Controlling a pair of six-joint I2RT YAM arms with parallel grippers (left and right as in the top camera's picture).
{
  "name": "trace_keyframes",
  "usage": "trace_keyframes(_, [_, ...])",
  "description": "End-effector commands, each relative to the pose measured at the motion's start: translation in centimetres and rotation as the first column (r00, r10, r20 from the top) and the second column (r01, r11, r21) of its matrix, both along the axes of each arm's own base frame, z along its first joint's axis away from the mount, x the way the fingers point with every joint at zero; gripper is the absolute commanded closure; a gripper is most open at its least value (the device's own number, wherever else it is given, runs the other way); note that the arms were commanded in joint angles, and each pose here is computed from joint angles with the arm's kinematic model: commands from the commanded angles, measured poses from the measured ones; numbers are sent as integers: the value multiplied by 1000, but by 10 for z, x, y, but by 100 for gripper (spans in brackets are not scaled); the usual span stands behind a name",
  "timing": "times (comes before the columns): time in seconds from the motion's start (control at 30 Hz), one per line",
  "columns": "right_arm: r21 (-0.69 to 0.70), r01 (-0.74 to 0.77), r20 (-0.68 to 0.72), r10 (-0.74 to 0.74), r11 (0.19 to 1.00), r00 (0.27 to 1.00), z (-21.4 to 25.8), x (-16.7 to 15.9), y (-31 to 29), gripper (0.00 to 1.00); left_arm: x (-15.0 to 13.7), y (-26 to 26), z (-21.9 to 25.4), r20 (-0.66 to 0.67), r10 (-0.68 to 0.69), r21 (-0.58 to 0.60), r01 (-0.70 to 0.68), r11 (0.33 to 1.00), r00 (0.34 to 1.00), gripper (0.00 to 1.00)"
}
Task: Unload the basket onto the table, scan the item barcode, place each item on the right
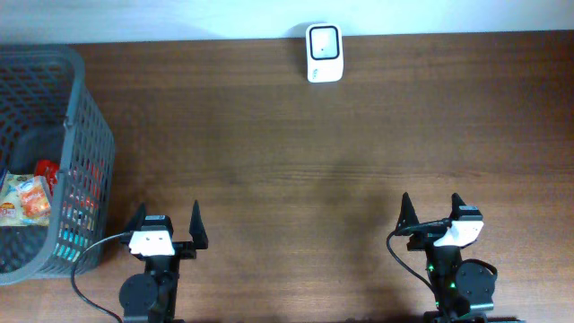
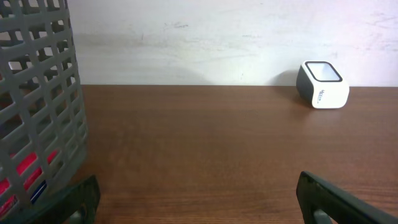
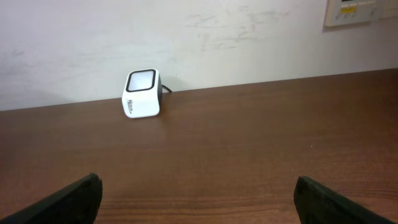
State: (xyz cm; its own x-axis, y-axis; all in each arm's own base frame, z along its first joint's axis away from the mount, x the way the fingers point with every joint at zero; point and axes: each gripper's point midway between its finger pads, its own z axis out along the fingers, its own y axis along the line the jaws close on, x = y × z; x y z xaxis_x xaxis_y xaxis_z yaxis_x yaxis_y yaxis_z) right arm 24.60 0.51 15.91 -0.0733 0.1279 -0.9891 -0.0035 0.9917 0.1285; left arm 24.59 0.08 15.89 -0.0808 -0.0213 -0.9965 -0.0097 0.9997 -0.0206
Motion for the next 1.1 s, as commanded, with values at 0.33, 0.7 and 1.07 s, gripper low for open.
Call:
trace_keyframes(0.33, [-4, 18, -5, -18, 1000, 1000, -3, 0, -4, 2, 0, -1, -4, -6, -7, 16, 7, 1000, 1000, 1])
trace_keyframes(0.7, [-4, 18, -5, -18, 1000, 1000, -3, 0, -4, 2, 0, -1, -4, -6, -7, 16, 7, 1000, 1000, 1])
trace_keyframes(1.07, [-5, 18, -5, -18, 1000, 1000, -3, 0, -4, 2, -19, -82, 33, 141, -475, 43, 474, 879, 869, 1])
